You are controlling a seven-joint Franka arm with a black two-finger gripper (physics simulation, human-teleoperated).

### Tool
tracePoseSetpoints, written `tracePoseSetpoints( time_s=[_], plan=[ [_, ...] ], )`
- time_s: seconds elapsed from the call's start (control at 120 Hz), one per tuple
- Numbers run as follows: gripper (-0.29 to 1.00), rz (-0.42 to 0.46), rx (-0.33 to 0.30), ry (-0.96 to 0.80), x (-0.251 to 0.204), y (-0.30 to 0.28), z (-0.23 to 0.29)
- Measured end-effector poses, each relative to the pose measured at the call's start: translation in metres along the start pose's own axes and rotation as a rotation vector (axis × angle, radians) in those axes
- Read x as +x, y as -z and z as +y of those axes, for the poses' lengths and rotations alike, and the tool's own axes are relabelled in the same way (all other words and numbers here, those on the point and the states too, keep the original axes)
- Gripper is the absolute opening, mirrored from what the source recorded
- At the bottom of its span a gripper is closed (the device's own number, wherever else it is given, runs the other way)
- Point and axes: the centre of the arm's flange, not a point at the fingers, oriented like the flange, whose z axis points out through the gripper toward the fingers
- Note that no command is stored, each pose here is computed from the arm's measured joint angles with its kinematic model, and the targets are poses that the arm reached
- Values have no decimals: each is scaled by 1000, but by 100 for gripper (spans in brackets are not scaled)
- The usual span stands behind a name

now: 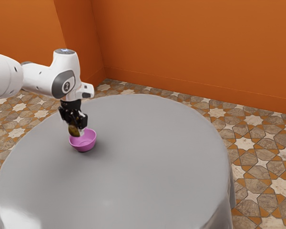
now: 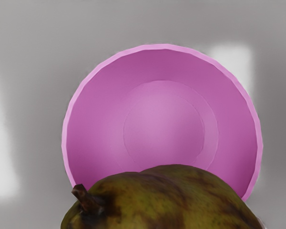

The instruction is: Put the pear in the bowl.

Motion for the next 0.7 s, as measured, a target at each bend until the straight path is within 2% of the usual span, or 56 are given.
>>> tracePoseSetpoints(
  time_s=[0.183,0.4,0.575,0.7],
  plan=[
    [0,-17,10,-37,10,-19,0],
    [5,-13,14,-75,18,-25,6],
    [35,-11,-5,-101,19,-25,9],
    [48,-16,-23,-123,19,-29,10]
  ],
)
